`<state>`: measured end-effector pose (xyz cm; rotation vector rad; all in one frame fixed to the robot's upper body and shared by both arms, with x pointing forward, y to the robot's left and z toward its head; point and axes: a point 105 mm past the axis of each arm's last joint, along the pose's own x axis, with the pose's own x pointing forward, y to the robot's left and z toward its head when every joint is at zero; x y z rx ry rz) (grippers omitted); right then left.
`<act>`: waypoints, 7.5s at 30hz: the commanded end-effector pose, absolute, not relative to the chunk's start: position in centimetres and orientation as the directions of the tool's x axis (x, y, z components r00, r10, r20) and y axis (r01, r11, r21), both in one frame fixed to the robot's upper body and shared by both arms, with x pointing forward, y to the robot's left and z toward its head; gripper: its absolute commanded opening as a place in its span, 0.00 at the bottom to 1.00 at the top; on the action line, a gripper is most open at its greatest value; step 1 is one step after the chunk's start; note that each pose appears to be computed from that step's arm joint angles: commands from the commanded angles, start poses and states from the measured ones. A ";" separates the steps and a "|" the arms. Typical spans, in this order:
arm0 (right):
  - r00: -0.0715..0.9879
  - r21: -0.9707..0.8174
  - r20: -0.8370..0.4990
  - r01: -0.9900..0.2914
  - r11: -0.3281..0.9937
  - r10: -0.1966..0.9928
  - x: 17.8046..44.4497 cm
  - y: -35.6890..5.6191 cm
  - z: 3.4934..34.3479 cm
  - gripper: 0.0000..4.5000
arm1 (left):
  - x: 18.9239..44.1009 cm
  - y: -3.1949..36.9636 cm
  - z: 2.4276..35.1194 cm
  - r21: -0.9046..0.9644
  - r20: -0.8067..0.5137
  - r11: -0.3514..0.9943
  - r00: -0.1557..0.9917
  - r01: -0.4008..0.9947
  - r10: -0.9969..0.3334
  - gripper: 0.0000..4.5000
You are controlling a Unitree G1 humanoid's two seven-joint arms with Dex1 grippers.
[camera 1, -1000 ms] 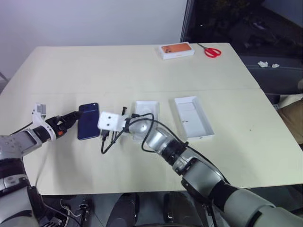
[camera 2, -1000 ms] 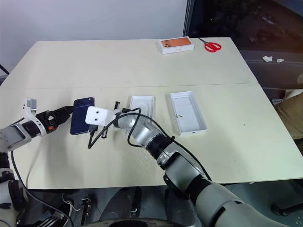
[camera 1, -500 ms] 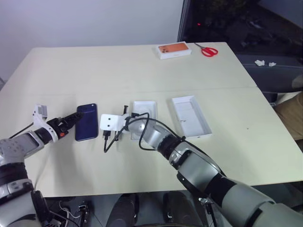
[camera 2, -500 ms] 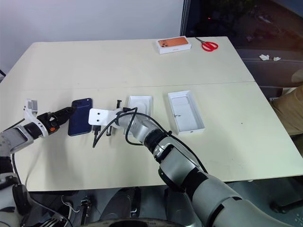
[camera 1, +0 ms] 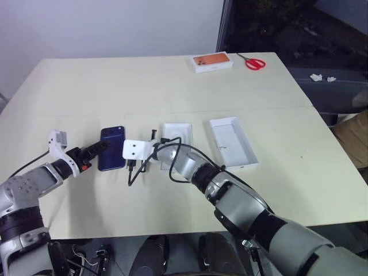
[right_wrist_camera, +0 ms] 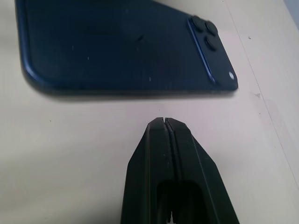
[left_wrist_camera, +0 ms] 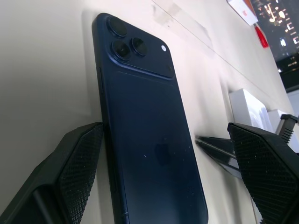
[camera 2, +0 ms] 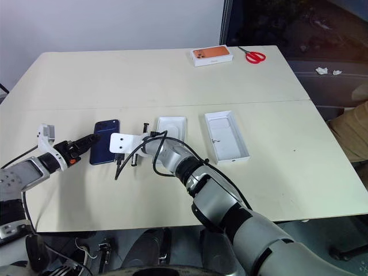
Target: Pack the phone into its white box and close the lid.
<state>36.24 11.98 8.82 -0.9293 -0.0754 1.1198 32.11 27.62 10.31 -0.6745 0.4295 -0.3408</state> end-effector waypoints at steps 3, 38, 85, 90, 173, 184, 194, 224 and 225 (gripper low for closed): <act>0.380 -0.633 -0.355 -0.770 0.079 0.854 33.2 15.8 9.5 0.01 | 31.7 23.9 8.6 -0.730 -0.309 0.658 0.770 0.184 -0.558 1.00; 0.415 -0.638 -0.359 -0.763 0.105 0.836 35.0 13.0 9.5 0.01 | 31.3 23.8 11.2 -0.795 -0.209 0.577 0.809 0.187 -0.549 1.00; 0.455 -0.664 -0.343 -0.736 0.130 0.822 36.0 11.5 10.1 0.00 | 29.9 24.2 9.3 -0.866 -0.147 0.469 0.808 0.174 -0.571 0.19; 0.453 -0.664 -0.344 -0.737 0.128 0.823 36.0 11.5 10.1 0.00 | 29.6 24.1 9.0 -0.868 -0.156 0.467 0.801 0.168 -0.578 0.01; 0.215 -0.311 -0.499 -0.949 0.058 0.839 30.3 -4.0 11.1 0.99 | 29.1 20.1 15.9 -0.874 0.063 0.254 0.615 0.415 -0.786 0.00; 0.220 -0.328 -0.538 -0.944 0.039 0.814 30.5 -4.4 9.9 0.48 | 29.3 19.6 16.1 -0.875 0.075 0.246 0.619 0.417 -0.781 0.00; 0.196 -0.309 -0.548 -0.951 0.020 0.813 30.2 -4.2 9.6 0.48 | 29.3 19.7 16.2 -0.877 0.073 0.250 0.627 0.411 -0.775 0.00; 0.081 -0.178 -0.476 -0.984 -0.006 0.876 26.4 -1.5 9.5 0.30 | 29.2 19.3 16.3 -0.887 0.071 0.232 0.615 0.399 -0.786 0.00; 0.080 -0.174 -0.470 -0.985 -0.003 0.879 26.4 -1.4 9.5 0.30 | 29.2 19.3 16.2 -0.888 0.071 0.230 0.614 0.398 -0.786 0.00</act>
